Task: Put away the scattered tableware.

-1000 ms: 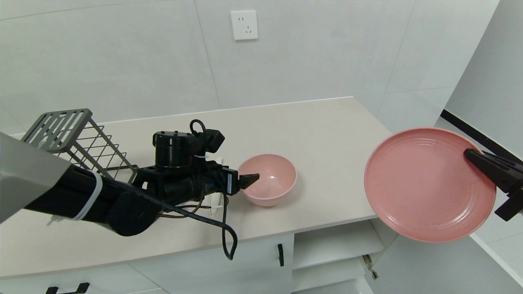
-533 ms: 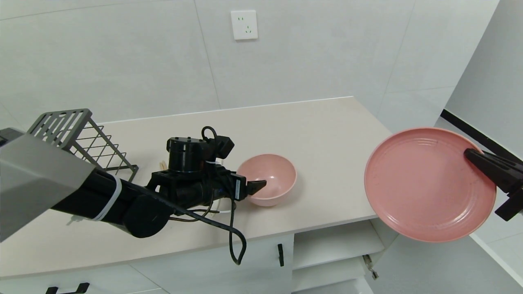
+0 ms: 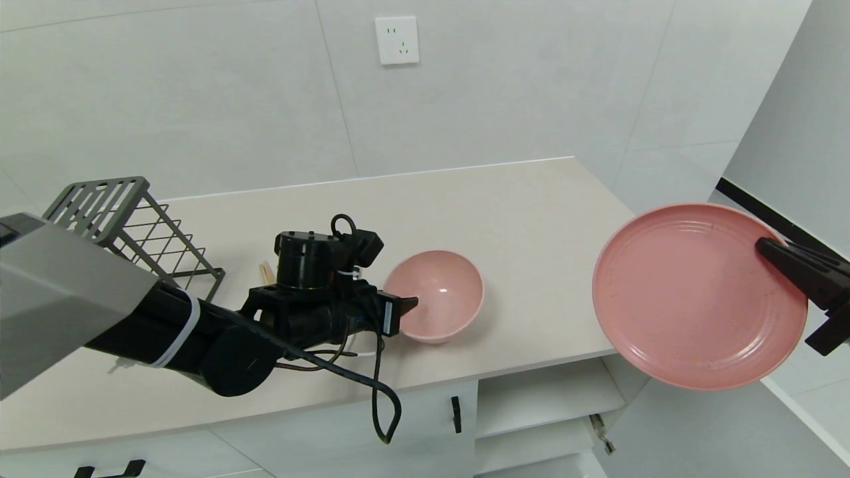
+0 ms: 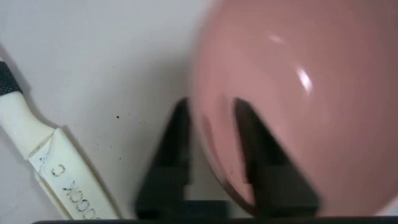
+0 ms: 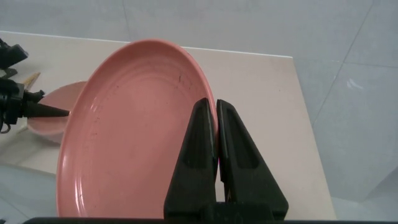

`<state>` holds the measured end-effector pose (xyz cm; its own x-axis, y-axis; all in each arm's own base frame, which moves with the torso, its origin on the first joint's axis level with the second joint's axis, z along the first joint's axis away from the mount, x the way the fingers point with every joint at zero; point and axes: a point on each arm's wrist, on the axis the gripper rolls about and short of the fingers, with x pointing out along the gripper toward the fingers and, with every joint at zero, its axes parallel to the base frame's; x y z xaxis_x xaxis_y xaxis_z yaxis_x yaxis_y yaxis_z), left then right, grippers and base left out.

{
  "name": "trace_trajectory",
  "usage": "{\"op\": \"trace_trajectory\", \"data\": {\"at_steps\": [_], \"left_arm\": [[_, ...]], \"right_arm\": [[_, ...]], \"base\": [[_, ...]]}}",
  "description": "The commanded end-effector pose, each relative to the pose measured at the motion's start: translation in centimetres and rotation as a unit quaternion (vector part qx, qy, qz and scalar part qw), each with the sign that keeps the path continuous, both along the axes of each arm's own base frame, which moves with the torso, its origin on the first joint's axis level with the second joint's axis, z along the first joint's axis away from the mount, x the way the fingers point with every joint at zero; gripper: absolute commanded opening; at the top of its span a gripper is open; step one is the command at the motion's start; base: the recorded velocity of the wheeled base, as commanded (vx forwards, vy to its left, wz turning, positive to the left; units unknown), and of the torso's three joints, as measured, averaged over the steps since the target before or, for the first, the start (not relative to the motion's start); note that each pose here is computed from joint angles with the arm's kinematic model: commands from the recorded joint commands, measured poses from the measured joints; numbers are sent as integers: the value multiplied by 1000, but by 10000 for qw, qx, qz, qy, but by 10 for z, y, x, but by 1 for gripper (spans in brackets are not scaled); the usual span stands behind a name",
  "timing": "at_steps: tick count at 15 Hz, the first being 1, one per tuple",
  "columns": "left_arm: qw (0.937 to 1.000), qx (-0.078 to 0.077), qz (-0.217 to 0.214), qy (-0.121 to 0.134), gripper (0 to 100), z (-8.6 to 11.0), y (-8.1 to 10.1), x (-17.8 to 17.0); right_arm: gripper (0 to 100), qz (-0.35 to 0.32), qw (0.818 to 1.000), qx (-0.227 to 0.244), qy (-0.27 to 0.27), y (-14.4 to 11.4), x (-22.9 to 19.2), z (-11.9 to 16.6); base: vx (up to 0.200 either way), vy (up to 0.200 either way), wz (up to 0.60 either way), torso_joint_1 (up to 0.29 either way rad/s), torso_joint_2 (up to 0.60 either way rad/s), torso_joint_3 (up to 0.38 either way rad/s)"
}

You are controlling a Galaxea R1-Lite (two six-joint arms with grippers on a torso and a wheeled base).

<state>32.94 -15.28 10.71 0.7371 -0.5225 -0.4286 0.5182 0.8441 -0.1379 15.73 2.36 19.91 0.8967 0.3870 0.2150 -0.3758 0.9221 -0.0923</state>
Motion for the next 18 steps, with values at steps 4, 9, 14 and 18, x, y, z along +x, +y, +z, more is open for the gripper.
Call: {"op": "trace_trajectory", "data": {"at_steps": [4,9,14,18], "left_arm": [[9992,-153,-9,-376,0,28,4,-9],[9936,-421,63,-1044,0,53,8,-14],[9785,-758,478,-1860,0,75,21,-31],[9721,-896,417,-2127,0,97,37,-63]], "right_arm": [[0,0,10000,-1,-20,0,-1,1],[0,0,10000,7,-88,0,-2,3],[0,4,9998,31,-174,0,-3,7],[0,20,9996,103,-246,0,-3,11]], "base": [[0,0,0,0,0,0],[0,0,0,0,0,0],[0,0,0,0,0,0],[0,0,0,0,0,0]]}}
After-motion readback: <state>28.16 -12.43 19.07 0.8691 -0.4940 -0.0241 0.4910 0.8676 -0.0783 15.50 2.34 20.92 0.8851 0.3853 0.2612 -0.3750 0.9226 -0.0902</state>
